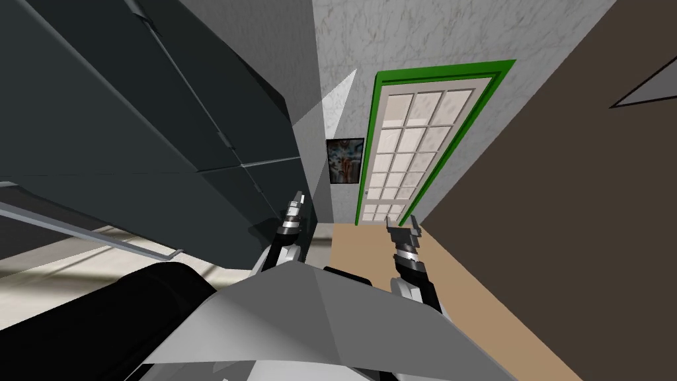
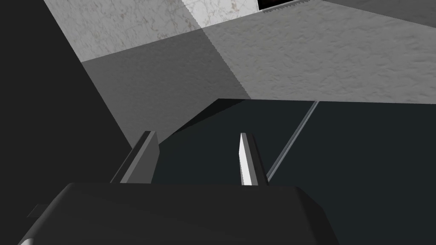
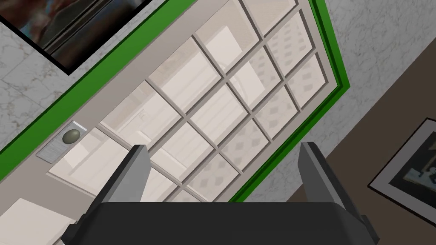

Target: Pull the door open

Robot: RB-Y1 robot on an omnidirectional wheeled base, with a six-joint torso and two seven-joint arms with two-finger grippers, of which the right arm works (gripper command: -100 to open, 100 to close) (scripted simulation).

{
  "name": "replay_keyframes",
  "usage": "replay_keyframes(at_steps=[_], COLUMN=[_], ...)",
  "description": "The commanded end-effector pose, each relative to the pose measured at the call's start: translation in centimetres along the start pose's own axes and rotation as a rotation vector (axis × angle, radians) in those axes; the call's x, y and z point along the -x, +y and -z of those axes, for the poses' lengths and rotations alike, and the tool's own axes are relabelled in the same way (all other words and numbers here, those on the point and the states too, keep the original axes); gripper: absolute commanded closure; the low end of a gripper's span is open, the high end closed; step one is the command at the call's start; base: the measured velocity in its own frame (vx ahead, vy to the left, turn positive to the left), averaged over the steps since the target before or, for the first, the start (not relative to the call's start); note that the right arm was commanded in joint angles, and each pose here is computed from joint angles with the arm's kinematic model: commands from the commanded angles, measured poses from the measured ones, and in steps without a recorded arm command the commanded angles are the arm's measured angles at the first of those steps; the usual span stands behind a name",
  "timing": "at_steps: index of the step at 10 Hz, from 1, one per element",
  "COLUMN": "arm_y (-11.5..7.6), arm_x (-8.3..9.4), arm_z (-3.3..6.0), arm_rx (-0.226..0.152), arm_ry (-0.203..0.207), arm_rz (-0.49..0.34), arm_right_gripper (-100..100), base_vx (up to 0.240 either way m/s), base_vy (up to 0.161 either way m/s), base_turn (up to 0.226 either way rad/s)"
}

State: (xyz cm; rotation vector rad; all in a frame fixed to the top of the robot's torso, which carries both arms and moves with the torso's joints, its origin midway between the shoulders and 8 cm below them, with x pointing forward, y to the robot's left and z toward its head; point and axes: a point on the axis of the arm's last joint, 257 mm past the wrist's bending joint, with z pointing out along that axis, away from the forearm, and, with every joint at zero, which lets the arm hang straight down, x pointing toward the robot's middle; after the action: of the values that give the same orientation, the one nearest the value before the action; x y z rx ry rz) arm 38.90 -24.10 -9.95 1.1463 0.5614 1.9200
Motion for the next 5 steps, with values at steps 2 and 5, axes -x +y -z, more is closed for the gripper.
replay_keyframes(at_steps=[2,5], arm_y=[-1.5,-3.1], arm_x=[1.1,2.5], arm_z=[0.52,1.28], arm_rx=[-0.022,-0.046], arm_ry=[-0.017,-0.041], arm_rz=[-0.073,-0.156], arm_right_gripper=[-100,-100], base_vx=[0.109,0.102], base_vy=[-0.014,-0.010], base_turn=[0.097,0.101])
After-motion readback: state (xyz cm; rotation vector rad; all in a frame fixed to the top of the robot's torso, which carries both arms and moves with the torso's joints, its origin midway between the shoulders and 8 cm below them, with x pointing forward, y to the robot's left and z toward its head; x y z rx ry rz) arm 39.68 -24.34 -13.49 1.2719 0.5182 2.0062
